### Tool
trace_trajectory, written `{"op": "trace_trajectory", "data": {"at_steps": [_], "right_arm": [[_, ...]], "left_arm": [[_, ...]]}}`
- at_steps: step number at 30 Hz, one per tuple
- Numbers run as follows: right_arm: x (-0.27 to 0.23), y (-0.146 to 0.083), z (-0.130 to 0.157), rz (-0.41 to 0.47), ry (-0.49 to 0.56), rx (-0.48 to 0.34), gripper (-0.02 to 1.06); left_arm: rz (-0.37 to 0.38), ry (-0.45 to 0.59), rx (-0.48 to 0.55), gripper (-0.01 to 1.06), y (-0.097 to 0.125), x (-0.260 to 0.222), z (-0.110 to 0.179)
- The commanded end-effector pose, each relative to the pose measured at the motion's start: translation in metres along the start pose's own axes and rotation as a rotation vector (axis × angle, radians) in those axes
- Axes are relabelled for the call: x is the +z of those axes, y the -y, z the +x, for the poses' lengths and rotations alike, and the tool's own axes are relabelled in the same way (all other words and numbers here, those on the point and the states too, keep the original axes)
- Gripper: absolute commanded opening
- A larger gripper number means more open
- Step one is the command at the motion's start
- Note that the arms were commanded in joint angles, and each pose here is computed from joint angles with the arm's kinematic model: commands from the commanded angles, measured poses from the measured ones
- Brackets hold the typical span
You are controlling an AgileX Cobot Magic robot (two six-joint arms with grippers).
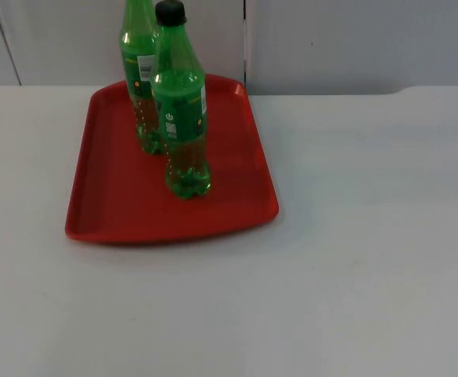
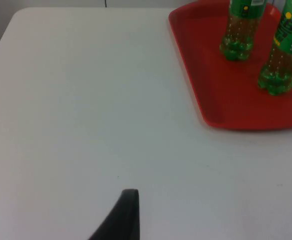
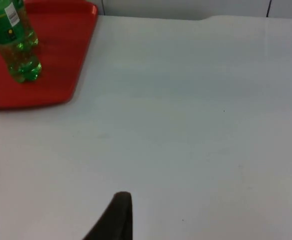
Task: Place the bottle upright on the tray.
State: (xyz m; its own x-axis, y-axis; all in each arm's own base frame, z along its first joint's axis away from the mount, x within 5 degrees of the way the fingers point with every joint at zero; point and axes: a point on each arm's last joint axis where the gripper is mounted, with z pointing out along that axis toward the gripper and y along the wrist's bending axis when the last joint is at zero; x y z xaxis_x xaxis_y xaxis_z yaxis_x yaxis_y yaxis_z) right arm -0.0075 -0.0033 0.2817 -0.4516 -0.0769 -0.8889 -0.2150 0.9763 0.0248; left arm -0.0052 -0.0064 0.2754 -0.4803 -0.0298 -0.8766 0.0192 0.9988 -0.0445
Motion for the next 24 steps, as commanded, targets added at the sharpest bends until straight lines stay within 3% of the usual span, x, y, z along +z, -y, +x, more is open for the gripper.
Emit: {"op": "trace_trajectory", "data": {"at_steps": [1,14,24], "right_arm": [[0.0014,-0.0001,0.0012,0.006,-0.002,0.000,1.05],[0.0013,-0.0002,0.0013,0.027,-0.001,0.010,1.05],[0.0012,-0.0015,0.0013,0.185,0.003,0.092,1.05]], "left_arm": [[0.003,0.014,-0.008,1.05,0.0005,0.0005,-0.0002],[0.003,0.014,-0.008,1.05,0.0005,0.0005,-0.0002],[0.003,0.014,-0.008,1.05,0.0005,0.0005,-0.0002]]}}
